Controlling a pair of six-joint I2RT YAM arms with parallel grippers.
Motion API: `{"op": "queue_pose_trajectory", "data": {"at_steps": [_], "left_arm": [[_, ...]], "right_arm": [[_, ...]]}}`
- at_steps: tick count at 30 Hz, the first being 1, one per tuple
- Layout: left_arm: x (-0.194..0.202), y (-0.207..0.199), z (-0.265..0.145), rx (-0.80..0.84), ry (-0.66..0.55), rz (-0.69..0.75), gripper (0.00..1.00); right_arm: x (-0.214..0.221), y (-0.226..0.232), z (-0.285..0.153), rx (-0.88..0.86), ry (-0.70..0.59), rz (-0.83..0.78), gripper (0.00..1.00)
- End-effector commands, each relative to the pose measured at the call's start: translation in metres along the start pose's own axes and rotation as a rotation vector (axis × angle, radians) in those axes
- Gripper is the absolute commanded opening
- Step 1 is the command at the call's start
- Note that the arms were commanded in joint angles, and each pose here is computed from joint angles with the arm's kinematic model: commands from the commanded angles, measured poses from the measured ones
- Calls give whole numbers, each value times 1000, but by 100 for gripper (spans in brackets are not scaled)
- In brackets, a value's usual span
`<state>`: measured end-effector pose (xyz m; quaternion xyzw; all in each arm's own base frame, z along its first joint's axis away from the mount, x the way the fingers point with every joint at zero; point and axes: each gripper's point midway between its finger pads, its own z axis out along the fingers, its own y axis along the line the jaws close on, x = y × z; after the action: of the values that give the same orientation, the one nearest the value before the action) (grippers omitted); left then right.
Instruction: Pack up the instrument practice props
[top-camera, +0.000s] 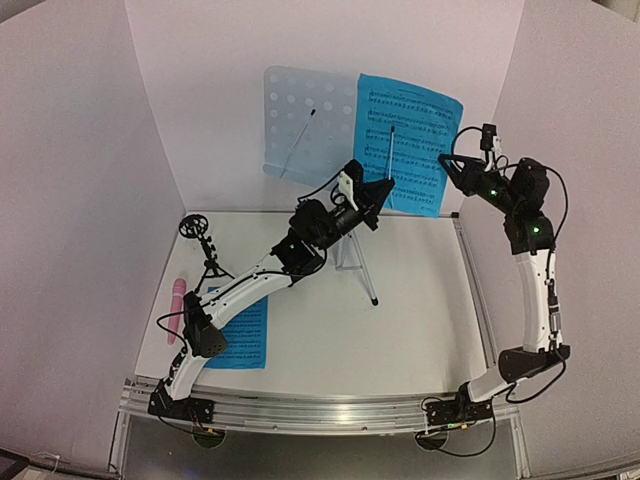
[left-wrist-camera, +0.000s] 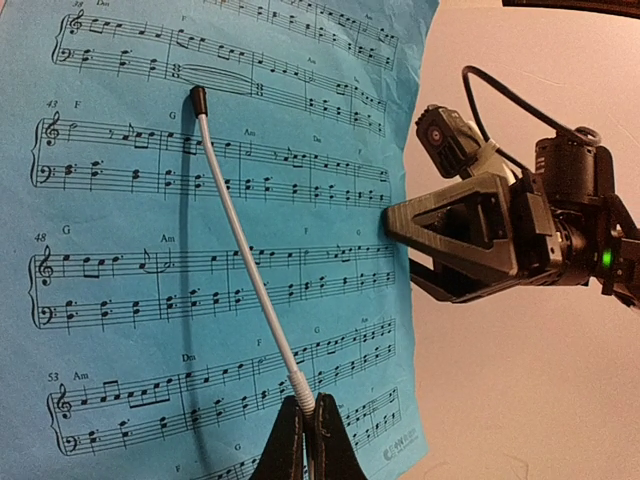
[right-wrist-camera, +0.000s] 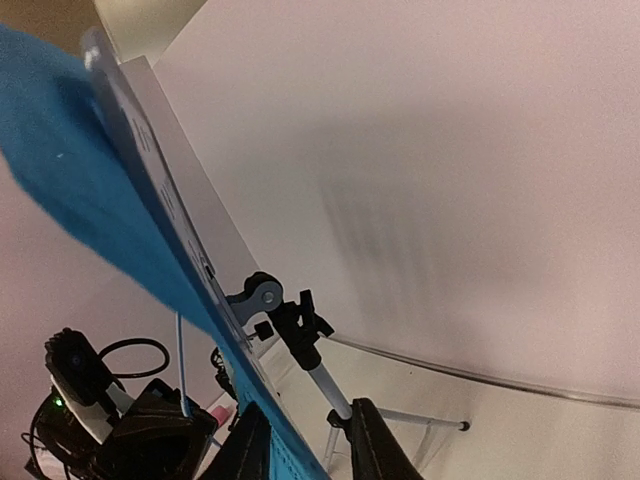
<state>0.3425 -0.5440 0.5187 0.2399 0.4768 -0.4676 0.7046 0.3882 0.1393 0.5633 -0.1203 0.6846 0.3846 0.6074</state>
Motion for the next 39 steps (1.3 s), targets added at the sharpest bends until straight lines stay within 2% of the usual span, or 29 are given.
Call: {"op": "queue_pose_trajectory", "data": {"at_steps": [1, 3, 5, 18, 27, 30, 34, 39], "left_arm": [[-13, 4, -4, -22, -1, 38, 0], [-13, 4, -4, -22, -1, 38, 0], [-13, 4, -4, -24, 1, 39, 0], [-9, 8, -6, -47, 12, 47, 0], [-2, 7, -7, -38, 19, 58, 1], [-4, 5, -8, -28, 19, 63, 15], [-15, -1, -12, -1, 15, 96, 41], [-49, -11, -28, 23, -18, 198, 56]], "right_arm": [[-14, 14, -5, -31, -36, -38, 14], [-15, 16, -8, -32, -41, -51, 4], [-17, 20, -12, -31, -48, -64, 0], [-44, 59, -54, -27, -149, -151, 0], [-88, 86, -109, 79, -345, -179, 0], [-96, 97, -122, 82, -389, -209, 0], [-99, 109, -127, 45, -399, -231, 0], [-101, 121, -123, -32, -385, -226, 0]]}}
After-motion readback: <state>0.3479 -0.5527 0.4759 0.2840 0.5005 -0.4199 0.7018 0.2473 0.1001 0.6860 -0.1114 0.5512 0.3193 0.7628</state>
